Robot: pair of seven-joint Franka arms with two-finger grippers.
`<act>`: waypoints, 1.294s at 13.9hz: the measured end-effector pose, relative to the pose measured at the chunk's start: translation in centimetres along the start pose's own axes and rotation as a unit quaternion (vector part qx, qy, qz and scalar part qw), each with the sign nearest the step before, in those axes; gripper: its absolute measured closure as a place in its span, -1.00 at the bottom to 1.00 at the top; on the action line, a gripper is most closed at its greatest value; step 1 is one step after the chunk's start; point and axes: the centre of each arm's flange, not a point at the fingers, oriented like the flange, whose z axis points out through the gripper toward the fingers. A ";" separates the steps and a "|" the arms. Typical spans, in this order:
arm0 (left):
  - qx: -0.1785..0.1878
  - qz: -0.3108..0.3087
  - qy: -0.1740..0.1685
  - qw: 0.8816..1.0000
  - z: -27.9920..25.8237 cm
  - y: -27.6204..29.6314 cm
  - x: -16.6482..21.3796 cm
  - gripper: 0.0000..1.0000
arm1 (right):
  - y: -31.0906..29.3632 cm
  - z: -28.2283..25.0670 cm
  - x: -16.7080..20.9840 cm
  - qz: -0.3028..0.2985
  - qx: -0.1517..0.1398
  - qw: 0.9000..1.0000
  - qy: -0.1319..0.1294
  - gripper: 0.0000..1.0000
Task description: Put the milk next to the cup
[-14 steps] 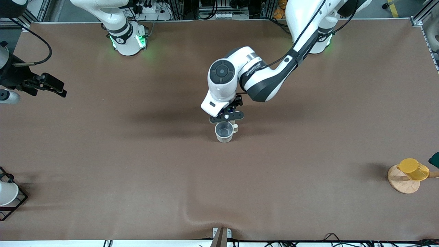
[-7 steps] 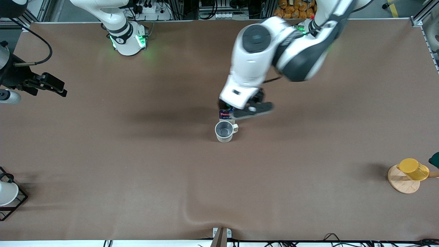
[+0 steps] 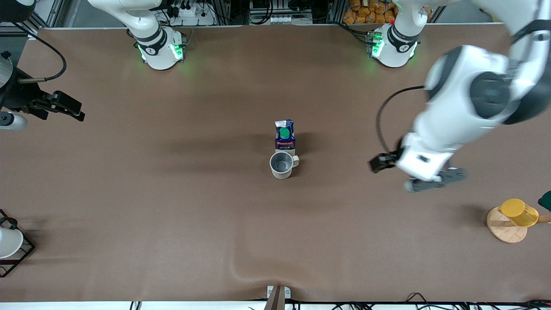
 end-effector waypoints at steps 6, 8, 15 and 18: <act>0.031 0.082 0.013 0.996 -6.4 -5.0 -2.0 -1.00 | 0.0 0.0 0.0 0.000 0.000 1.000 -0.002 -1.00; 0.051 0.106 0.021 0.993 -8.2 -9.4 -1.9 -1.00 | 0.0 0.0 0.0 0.000 0.000 1.000 -0.002 -1.00; 0.051 0.133 0.025 0.989 -14.0 -14.3 -7.5 -1.00 | 0.0 0.1 0.0 0.000 0.000 1.000 -0.003 -1.00; 0.048 0.140 0.025 0.989 -14.4 -13.6 -8.2 -1.00 | -0.1 0.1 0.0 -0.001 0.000 1.000 -0.003 -1.00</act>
